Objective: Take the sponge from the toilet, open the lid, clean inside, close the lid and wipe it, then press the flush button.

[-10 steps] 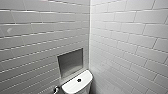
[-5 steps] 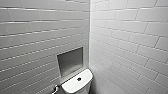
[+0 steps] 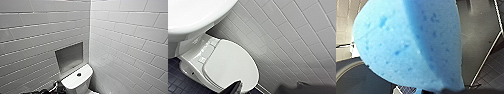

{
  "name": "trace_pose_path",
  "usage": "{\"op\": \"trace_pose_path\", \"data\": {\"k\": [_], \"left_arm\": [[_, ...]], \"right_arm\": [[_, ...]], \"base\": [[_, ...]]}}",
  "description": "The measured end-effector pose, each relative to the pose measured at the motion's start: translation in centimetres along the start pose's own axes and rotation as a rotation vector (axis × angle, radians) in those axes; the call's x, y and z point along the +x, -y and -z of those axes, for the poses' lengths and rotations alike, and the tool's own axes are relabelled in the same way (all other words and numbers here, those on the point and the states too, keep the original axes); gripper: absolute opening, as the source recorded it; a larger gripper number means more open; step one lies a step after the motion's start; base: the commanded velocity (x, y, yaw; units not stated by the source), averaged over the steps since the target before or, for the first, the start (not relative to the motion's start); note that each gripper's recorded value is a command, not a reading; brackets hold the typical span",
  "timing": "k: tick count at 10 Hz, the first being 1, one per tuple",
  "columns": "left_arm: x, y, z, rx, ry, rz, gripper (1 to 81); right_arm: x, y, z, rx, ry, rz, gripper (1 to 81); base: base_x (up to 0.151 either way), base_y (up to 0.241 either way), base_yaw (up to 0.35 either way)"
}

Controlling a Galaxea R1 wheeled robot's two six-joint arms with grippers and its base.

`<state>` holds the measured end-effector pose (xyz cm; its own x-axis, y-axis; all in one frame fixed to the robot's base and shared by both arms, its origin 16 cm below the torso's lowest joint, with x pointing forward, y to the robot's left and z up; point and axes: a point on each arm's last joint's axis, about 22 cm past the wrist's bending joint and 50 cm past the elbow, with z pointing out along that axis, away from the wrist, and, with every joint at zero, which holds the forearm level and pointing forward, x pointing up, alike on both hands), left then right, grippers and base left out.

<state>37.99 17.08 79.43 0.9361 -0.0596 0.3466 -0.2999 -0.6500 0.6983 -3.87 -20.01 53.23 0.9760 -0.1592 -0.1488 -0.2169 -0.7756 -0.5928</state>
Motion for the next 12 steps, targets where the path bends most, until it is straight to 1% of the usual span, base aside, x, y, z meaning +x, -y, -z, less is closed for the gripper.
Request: {"op": "trace_pose_path", "data": {"k": [2, 4, 6, 7, 8, 9, 10, 12], "left_arm": [[4.1, -1.1, -0.8, -0.008, 0.011, -0.001, 81.1], [8.0, -0.4, -2.3, 0.013, 0.013, 0.017, 81.1], [10.9, 0.3, -5.0, 0.029, 0.023, 0.041, 81.1], [11.4, 1.1, -5.8, 0.045, 0.030, 0.057, 81.1], [12.6, 2.6, -6.4, 0.076, 0.024, 0.076, 81.1], [14.1, 3.2, -6.8, 0.098, 0.010, 0.089, 81.1], [15.8, 3.3, -7.3, 0.112, -0.006, 0.086, 81.1], [18.6, 4.0, -7.9, 0.146, -0.033, 0.101, 81.1]], "right_arm": [[-0.6, -0.1, -0.1, -0.003, 0.019, -0.021, 1.0], [-1.5, -0.4, -0.1, -0.009, 0.043, -0.042, 1.0], [-2.3, -0.6, -0.1, -0.014, 0.067, -0.062, 1.0], [-2.5, -0.6, -0.1, -0.015, 0.073, -0.066, 1.0], [-2.4, -0.6, -0.2, -0.016, 0.073, -0.069, 1.0], [-2.2, -0.6, -0.2, -0.015, 0.071, -0.068, 1.0], [-2.1, -0.5, -0.2, -0.014, 0.070, -0.068, 1.0], [-2.1, -0.5, -0.2, -0.014, 0.069, -0.068, 1.0]], "base": [[0.000, 0.000, 0.000], [0.000, 0.000, 0.000], [0.000, 0.000, 0.000], [0.000, 0.000, 0.000], [0.000, 0.000, 0.000], [0.000, 0.000, 0.000], [0.000, 0.000, 0.000], [0.000, 0.000, 0.000]]}}
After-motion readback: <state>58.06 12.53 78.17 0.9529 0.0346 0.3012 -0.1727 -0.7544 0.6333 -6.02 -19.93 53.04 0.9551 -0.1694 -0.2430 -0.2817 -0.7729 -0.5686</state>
